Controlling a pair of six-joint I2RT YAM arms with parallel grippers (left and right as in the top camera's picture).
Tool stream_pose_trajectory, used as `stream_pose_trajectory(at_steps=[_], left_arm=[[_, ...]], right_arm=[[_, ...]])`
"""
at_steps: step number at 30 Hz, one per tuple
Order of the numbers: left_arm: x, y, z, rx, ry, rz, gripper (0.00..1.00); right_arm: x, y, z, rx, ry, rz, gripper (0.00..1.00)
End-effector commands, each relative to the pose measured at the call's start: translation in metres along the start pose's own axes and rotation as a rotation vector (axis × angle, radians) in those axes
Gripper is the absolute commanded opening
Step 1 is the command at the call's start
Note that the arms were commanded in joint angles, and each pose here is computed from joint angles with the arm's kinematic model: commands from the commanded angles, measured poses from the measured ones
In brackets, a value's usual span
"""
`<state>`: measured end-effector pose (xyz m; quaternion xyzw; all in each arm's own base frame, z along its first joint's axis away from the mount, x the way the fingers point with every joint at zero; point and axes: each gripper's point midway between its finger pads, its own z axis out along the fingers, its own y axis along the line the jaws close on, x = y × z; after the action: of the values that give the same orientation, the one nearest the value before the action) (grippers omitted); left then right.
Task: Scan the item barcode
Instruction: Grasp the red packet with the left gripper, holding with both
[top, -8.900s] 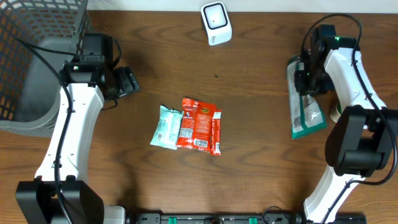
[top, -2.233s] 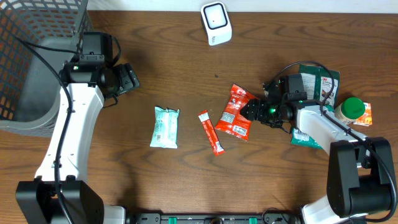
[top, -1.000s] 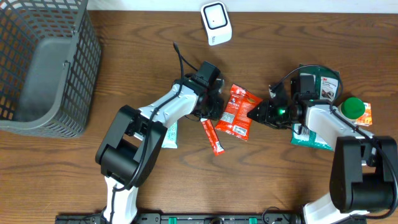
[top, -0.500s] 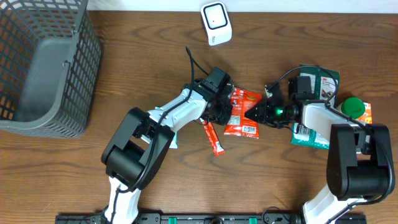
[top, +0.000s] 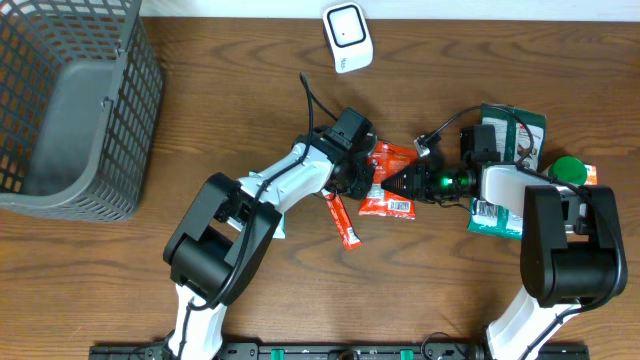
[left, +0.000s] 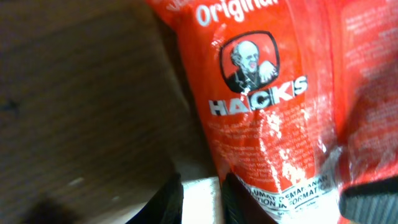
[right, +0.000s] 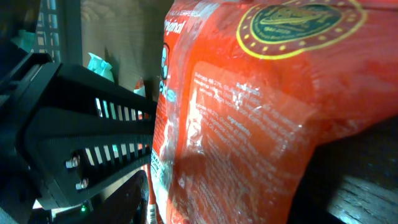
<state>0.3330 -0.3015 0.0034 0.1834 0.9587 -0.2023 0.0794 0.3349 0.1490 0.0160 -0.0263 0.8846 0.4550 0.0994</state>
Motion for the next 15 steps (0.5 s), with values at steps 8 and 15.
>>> stream_pose_trajectory(at_steps=[8, 15], left_arm=[[-0.01, 0.01, -0.008, -0.006, -0.009, 0.017, 0.25], [-0.021, 0.017, -0.018, -0.008, -0.039, 0.021, 0.32]], right_arm=[[0.005, 0.01, 0.006, -0.081, 0.016, -0.034, 0.49], [-0.009, 0.01, 0.004, -0.085, -0.029, -0.02, 0.65]])
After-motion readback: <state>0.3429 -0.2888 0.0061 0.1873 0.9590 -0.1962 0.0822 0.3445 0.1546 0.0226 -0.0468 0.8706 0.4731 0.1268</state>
